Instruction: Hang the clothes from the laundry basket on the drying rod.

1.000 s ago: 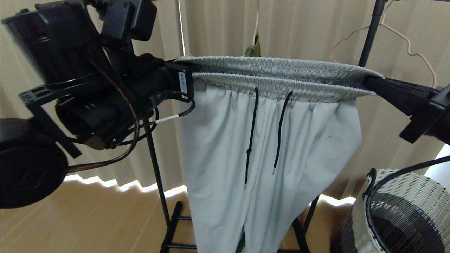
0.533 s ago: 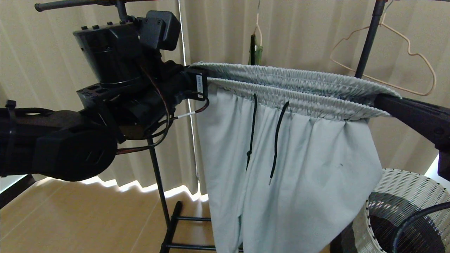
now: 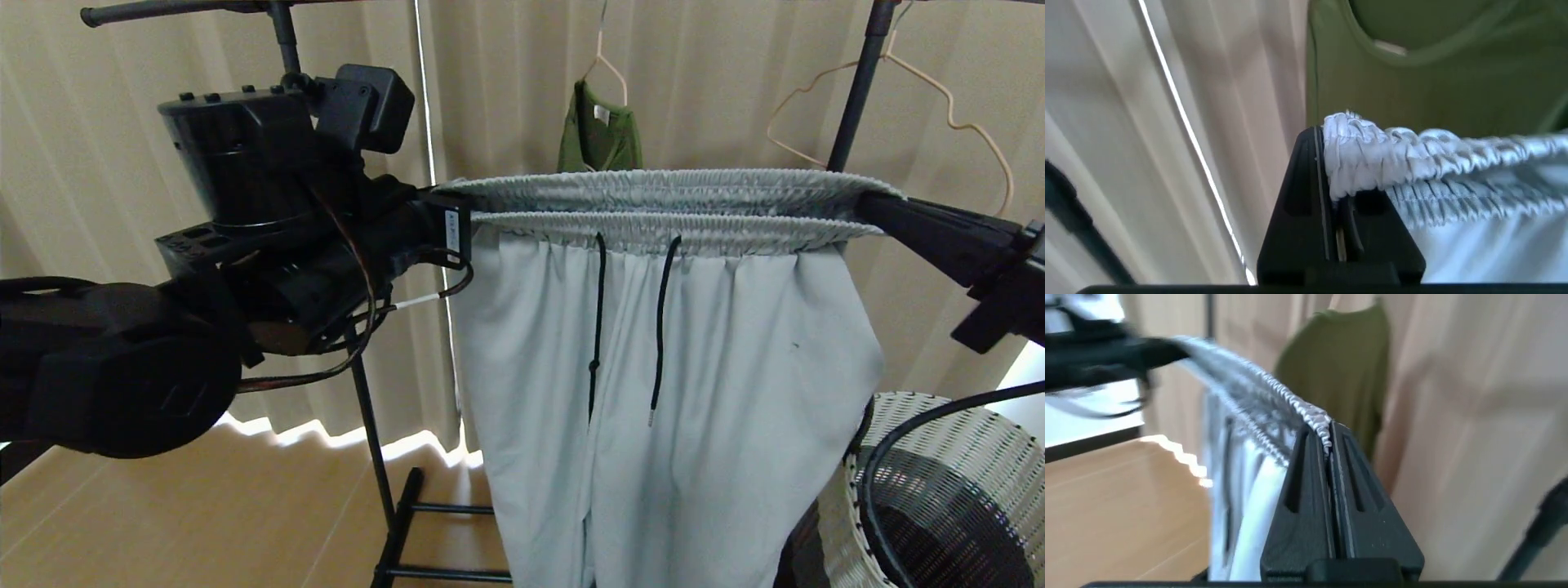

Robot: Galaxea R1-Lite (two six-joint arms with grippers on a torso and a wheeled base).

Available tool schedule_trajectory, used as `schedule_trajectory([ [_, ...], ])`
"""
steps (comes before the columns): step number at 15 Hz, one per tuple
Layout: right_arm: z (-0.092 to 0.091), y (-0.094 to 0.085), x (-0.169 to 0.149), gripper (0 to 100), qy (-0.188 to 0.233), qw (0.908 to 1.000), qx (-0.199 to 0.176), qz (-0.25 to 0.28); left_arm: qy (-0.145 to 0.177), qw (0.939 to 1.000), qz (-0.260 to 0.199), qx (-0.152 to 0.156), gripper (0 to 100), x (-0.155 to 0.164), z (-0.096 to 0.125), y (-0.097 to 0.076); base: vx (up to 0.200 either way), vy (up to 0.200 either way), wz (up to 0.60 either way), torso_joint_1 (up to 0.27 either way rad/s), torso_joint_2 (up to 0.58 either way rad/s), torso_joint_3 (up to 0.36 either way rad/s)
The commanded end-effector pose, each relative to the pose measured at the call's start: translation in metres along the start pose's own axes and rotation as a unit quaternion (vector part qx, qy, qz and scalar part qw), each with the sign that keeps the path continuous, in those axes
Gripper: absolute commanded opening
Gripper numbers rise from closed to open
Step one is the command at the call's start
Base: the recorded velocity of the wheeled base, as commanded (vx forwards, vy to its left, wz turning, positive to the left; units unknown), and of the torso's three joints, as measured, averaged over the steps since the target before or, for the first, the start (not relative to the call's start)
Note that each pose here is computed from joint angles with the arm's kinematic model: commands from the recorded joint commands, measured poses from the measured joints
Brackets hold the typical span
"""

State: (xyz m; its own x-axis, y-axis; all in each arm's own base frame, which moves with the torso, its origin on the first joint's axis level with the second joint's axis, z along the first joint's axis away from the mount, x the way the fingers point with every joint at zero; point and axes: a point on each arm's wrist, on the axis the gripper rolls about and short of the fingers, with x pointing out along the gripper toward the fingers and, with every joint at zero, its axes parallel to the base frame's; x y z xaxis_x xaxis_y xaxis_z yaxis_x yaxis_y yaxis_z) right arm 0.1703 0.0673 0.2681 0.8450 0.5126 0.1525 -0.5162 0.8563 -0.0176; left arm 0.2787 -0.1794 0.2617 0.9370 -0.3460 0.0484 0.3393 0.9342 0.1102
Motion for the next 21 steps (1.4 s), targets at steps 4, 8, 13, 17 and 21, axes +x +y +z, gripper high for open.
schedule_trajectory([
  [4,-0.012,-0.013,0.044,0,-0.003,0.9998,-0.003,-0.017,0.011,0.9979,-0.063,0.003,0,-0.050,0.017,0.011,0.000,0.000,0.00,0.000,0.00,0.000],
  [8,-0.008,-0.020,0.075,0,-0.021,0.9994,-0.005,-0.026,0.028,0.9923,-0.121,0.006,0,-0.083,0.022,0.015,0.000,0.000,0.00,0.000,0.00,0.000],
  [13,-0.004,-0.023,0.096,0,-0.034,0.9991,-0.005,-0.022,0.003,0.9806,-0.196,0.007,0,-0.120,0.027,0.011,0.000,0.000,0.00,0.000,0.00,0.000],
  [17,-0.011,-0.024,0.107,0,-0.047,0.9987,-0.007,-0.018,-0.012,0.9724,-0.233,0.007,0,-0.141,0.027,0.010,0.000,0.000,0.00,0.000,0.00,0.000],
  [21,-0.009,-0.023,0.105,0,-0.051,0.9985,-0.008,-0.020,-0.026,0.9643,-0.263,0.020,0,-0.152,0.029,0.001,0.000,0.000,0.00,0.000,0.00,0.000],
])
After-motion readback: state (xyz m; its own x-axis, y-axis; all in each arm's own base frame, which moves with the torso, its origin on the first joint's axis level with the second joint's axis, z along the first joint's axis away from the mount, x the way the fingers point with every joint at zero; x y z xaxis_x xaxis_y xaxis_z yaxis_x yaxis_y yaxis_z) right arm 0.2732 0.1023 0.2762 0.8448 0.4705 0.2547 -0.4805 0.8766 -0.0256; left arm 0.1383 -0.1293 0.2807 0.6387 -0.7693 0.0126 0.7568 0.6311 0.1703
